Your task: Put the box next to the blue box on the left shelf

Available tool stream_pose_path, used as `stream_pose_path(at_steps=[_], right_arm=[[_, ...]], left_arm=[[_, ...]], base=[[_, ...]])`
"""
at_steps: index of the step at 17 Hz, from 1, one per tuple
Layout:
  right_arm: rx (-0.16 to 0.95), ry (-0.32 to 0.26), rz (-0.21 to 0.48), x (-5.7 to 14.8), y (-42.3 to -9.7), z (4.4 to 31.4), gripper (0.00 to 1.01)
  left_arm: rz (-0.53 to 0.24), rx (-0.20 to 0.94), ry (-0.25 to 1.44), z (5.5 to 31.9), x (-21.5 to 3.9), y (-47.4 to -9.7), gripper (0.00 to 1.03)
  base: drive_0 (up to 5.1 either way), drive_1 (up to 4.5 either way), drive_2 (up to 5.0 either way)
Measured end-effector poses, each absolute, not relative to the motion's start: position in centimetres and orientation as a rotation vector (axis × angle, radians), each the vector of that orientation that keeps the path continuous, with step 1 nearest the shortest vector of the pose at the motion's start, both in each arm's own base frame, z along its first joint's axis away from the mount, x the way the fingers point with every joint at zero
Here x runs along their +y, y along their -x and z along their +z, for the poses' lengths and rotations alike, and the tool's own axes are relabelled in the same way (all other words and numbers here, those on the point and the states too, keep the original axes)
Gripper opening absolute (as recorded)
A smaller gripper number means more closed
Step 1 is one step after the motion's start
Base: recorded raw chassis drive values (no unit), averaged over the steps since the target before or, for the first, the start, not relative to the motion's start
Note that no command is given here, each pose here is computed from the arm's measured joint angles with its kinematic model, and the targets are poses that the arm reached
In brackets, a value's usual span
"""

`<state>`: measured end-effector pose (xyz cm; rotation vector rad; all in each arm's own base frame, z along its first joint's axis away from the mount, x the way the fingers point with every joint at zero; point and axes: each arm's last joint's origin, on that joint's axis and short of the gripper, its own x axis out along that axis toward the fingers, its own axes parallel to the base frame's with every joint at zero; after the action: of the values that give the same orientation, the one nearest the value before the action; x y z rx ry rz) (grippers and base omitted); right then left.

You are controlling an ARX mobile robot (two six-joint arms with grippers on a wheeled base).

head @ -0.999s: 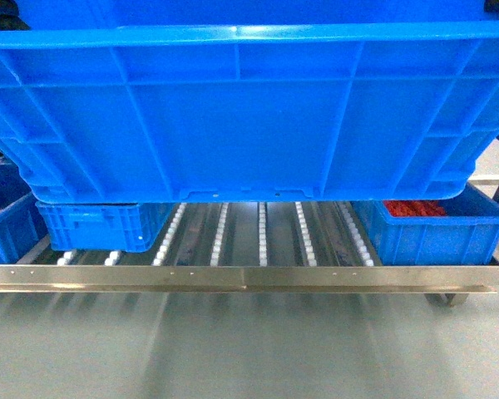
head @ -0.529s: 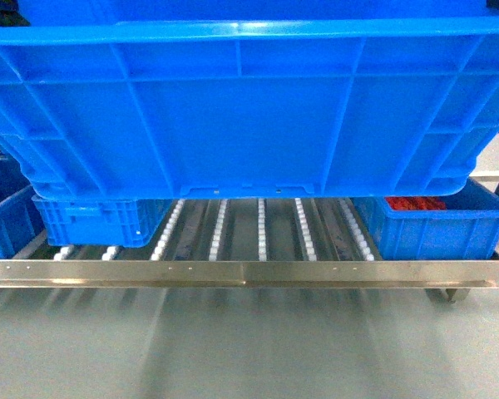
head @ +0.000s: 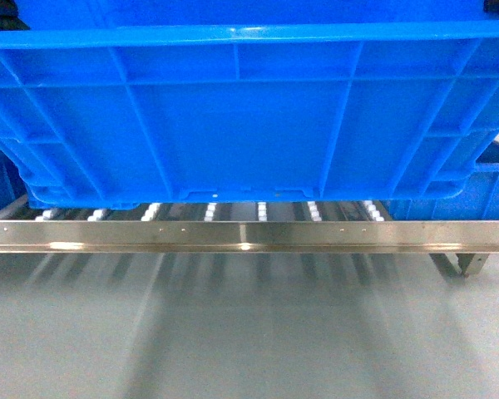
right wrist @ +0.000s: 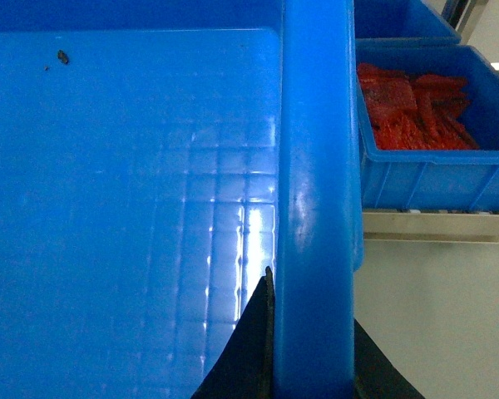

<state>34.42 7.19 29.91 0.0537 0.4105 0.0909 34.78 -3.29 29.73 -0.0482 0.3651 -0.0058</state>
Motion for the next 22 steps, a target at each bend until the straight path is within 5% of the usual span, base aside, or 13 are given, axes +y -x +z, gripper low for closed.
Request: stream_pose_path(at_steps=[22], right_arm=[[0.414,-0.054,0.091,7.19,-34.43,29.80,0.08]], left_arm=[[-0.006,0.366,0.048,29.71,-3.29,-34.78,0.19]], base=[[0.0,0.00,0.0]])
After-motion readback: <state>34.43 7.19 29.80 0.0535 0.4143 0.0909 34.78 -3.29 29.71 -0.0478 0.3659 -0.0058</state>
